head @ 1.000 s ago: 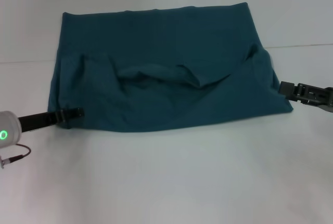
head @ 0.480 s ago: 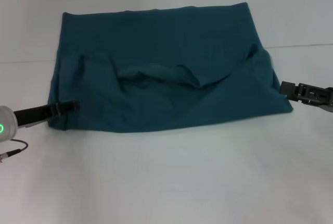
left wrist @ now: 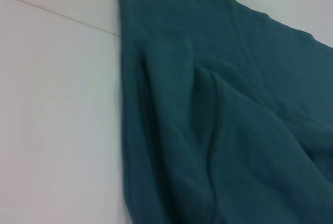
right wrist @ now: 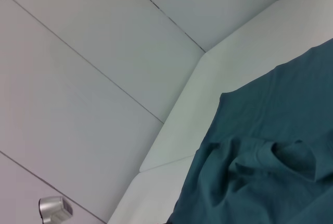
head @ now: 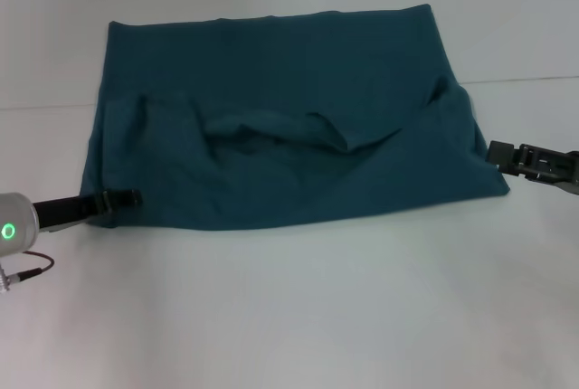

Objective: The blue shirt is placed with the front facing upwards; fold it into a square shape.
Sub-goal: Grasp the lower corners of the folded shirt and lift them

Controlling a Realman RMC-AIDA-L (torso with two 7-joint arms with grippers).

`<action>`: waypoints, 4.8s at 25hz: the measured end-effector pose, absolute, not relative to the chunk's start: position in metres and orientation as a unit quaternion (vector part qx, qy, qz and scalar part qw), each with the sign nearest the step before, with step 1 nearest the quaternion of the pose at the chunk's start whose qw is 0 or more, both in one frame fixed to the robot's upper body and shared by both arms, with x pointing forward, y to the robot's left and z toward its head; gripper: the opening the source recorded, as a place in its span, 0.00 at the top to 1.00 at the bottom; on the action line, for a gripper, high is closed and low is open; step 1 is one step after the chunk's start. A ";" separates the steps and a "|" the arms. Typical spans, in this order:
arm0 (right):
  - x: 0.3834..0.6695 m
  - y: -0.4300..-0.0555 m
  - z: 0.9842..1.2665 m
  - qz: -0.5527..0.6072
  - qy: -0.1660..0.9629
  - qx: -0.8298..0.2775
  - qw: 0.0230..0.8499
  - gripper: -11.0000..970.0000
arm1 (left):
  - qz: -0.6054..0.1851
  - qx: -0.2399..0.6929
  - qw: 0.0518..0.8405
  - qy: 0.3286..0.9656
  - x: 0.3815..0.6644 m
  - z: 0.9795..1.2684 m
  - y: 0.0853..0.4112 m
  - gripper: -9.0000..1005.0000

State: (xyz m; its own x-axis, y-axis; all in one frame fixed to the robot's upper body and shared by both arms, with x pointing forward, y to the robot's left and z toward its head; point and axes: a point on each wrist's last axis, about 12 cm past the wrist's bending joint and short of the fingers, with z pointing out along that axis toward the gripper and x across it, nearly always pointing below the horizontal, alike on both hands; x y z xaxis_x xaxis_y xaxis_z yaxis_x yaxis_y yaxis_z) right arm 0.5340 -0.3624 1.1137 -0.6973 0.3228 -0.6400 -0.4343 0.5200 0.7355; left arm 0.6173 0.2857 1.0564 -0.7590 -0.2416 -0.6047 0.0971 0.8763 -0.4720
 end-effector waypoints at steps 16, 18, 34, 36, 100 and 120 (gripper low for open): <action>0.529 -0.368 1.113 0.490 0.778 -0.024 0.392 0.06 | -0.246 -0.053 0.335 0.908 0.623 1.067 0.278 0.50; 0.529 -0.369 1.113 0.489 0.778 -0.024 0.393 0.06 | -0.246 -0.053 0.338 0.907 0.623 1.067 0.278 0.58; 0.541 -0.387 1.122 0.429 0.830 -0.054 0.353 0.06 | -0.321 -0.052 0.330 0.886 0.625 1.093 0.283 0.96; 0.549 -0.394 1.125 0.403 0.846 -0.052 0.346 0.06 | -0.325 -0.060 0.329 0.885 0.628 1.096 0.284 0.96; 0.647 -0.311 1.091 0.198 0.927 -0.002 0.319 0.17 | -0.345 -0.088 0.338 0.871 0.633 1.101 0.280 0.95; 0.645 -0.322 1.098 0.202 0.929 -0.007 0.309 0.85 | -0.346 -0.093 0.335 0.871 0.630 1.098 0.282 0.95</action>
